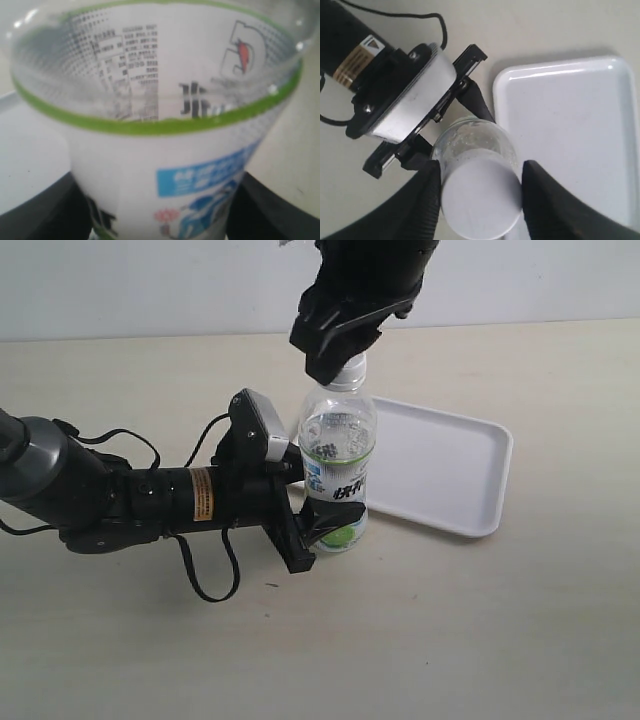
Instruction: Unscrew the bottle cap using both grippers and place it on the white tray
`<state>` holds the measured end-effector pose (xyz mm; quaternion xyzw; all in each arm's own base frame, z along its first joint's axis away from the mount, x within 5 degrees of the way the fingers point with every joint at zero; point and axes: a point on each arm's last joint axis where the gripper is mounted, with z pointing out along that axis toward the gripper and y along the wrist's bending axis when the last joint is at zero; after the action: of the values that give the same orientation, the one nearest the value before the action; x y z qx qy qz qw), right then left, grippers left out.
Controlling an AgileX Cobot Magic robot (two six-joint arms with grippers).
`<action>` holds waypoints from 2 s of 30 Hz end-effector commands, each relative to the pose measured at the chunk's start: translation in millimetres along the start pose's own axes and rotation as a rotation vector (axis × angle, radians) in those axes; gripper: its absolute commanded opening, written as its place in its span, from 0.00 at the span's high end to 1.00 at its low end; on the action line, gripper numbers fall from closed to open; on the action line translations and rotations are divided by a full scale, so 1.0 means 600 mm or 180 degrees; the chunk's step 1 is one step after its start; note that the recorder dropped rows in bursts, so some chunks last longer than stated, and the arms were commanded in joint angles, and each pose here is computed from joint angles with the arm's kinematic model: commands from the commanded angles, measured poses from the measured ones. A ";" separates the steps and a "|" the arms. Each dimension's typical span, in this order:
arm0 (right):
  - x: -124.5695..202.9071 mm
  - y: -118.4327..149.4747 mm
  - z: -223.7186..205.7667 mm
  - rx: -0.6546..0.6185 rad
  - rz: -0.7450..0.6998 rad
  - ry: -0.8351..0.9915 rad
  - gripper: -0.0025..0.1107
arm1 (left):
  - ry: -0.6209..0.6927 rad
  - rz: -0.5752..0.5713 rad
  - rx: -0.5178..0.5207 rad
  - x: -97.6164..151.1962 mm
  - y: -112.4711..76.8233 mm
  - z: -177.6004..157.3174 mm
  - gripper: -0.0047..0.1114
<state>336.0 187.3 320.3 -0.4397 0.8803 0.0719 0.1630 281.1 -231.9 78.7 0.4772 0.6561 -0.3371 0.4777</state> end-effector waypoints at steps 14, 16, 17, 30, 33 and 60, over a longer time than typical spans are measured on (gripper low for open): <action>-0.001 0.003 -0.003 -0.0039 -0.1568 -0.0060 0.42 | 0.0080 0.0030 -0.0004 0.002 -0.001 0.001 0.96; -0.001 0.004 -0.006 -0.0028 -0.1369 -0.0064 0.38 | 0.0080 0.0030 -0.0004 0.002 -0.001 0.001 0.96; -0.001 0.004 -0.006 -0.0029 -0.1334 -0.0064 0.38 | 0.0080 0.0030 -0.0004 0.002 -0.001 0.001 0.96; -0.004 0.007 -0.035 -0.0029 0.1371 -0.0205 0.37 | 0.0073 0.0042 -0.0001 0.001 0.000 0.002 0.96; -0.002 0.003 -0.035 0.0059 0.1617 -0.0184 0.37 | 0.0073 0.0042 -0.0001 0.001 0.000 0.002 0.96; -0.007 -0.002 0.005 -0.0026 0.1706 -0.0018 0.53 | 0.0074 0.0040 0.0004 0.001 0.000 0.002 0.96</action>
<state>340.0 189.8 315.9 -0.1920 0.9656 0.1136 0.1338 281.9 -232.4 79.1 0.4778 0.6556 -0.3369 0.4778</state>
